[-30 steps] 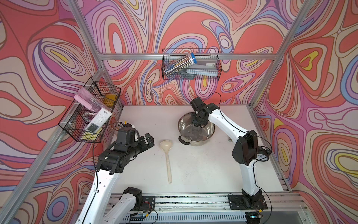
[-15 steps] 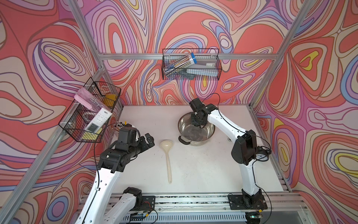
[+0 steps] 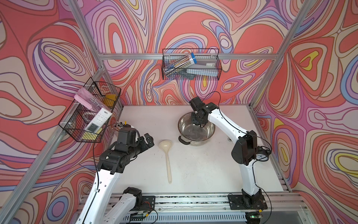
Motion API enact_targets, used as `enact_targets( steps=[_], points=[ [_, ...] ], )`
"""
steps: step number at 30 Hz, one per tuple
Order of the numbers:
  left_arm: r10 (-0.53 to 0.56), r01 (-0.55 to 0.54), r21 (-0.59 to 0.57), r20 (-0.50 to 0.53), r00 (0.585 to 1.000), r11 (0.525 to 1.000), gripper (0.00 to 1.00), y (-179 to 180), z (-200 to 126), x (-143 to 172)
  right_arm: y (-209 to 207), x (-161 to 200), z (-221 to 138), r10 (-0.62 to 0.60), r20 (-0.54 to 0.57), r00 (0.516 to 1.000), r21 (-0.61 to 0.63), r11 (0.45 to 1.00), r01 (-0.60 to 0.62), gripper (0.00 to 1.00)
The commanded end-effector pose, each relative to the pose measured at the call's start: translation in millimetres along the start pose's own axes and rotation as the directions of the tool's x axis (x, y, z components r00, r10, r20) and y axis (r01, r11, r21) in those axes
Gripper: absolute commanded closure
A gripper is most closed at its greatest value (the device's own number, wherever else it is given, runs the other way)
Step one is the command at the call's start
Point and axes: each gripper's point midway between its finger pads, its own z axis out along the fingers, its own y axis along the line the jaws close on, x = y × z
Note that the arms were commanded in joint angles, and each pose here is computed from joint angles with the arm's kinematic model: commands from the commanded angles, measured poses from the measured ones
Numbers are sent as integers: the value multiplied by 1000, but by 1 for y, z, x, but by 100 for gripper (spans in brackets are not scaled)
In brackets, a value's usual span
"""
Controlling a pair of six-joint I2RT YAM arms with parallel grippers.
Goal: Stir the soup with a spoon
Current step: Pick up the lid from the pan, then place the lid at the corner of the board.
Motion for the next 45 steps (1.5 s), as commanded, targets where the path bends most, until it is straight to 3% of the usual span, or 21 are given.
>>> enact_targets(
  steps=[1,6,14,20,33,45],
  points=[
    [-6,5,8,23,1000,1000,1,-4,3,-6,-11,-41,-69,22,178,984,-14,1000,-20,75],
    [-13,13,19,21,1000,1000,1,-7,8,-8,-54,-48,-80,64,194,979,37,997,-72,77],
    [-25,25,46,17,1000,999,1,-17,22,-14,-172,-60,-93,246,234,941,88,958,-272,77],
    [-34,34,78,-5,999,996,1,-31,36,-20,-243,-69,-77,351,251,902,126,912,-390,78],
    [-33,36,91,-31,999,995,1,-44,57,-29,-294,-103,29,438,191,879,153,871,-467,78],
    [-31,45,91,-148,988,995,1,-47,92,-13,-298,-100,123,456,124,881,118,875,-470,78]
  ],
)
